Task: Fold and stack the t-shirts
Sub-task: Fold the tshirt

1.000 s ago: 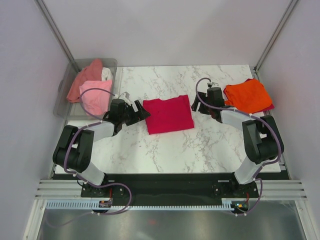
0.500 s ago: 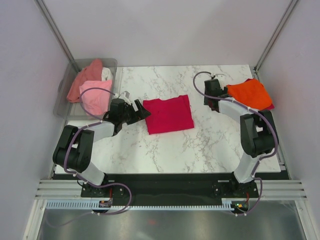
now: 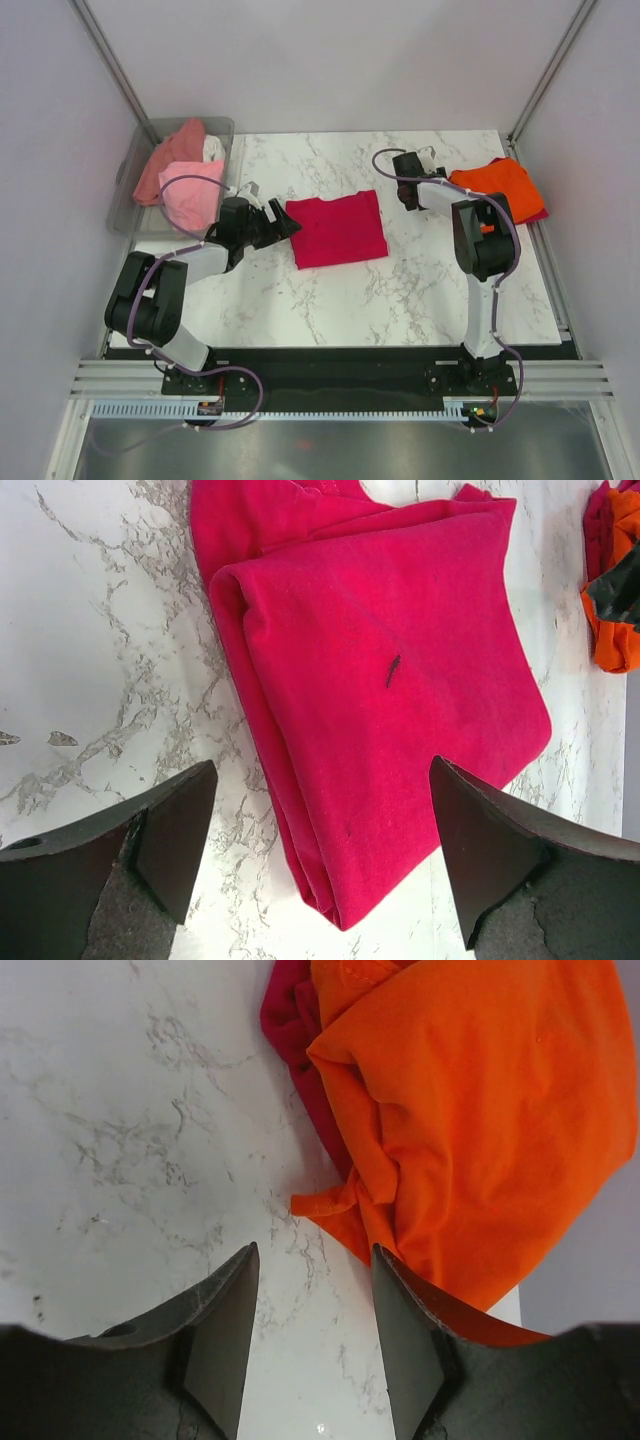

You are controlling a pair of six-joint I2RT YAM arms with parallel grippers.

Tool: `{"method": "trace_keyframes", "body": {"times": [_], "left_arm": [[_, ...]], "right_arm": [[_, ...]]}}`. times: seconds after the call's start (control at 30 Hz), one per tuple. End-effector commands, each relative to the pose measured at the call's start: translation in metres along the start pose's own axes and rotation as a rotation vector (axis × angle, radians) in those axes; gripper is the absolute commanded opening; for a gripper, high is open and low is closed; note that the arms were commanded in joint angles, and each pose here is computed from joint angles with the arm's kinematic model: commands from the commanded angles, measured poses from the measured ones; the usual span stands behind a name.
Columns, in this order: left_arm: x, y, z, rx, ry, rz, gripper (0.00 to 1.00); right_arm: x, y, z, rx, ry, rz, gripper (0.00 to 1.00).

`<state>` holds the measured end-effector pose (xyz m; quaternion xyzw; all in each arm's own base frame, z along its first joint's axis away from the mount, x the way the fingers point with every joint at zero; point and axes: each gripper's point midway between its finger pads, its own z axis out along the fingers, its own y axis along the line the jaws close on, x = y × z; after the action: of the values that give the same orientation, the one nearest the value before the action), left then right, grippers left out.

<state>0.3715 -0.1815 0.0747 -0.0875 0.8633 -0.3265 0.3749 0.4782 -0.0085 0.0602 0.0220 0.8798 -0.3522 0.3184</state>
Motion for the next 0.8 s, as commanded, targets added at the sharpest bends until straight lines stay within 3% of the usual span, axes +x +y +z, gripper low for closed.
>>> {"method": "trace_keyframes", "body": {"times": [0.0,0.3,0.43,0.53,0.67,0.77], "left_arm": [[-0.014,-0.017,-0.005,0.051,-0.050,0.014,0.94],[-0.015,-0.014,-0.004,0.036,-0.055,0.012,0.94],[-0.016,-0.013,-0.005,0.026,-0.060,0.011,0.94],[-0.015,-0.010,-0.003,0.017,-0.056,0.007,0.94],[-0.015,-0.011,-0.002,0.018,-0.050,0.001,0.94],[-0.016,-0.012,-0.003,0.017,-0.053,0.003,0.93]], "right_arm": [[-0.003,-0.011,0.009,0.103,0.019,-0.078,0.56],[0.012,-0.009,0.057,0.177,0.118,-0.120,0.55],[0.018,-0.018,0.074,0.225,0.154,-0.113,0.66],[0.020,-0.026,0.086,0.278,0.168,-0.100,0.64],[0.026,-0.028,0.099,0.325,0.191,-0.112,0.00],[0.011,-0.020,0.078,0.291,0.153,-0.067,0.00]]}}
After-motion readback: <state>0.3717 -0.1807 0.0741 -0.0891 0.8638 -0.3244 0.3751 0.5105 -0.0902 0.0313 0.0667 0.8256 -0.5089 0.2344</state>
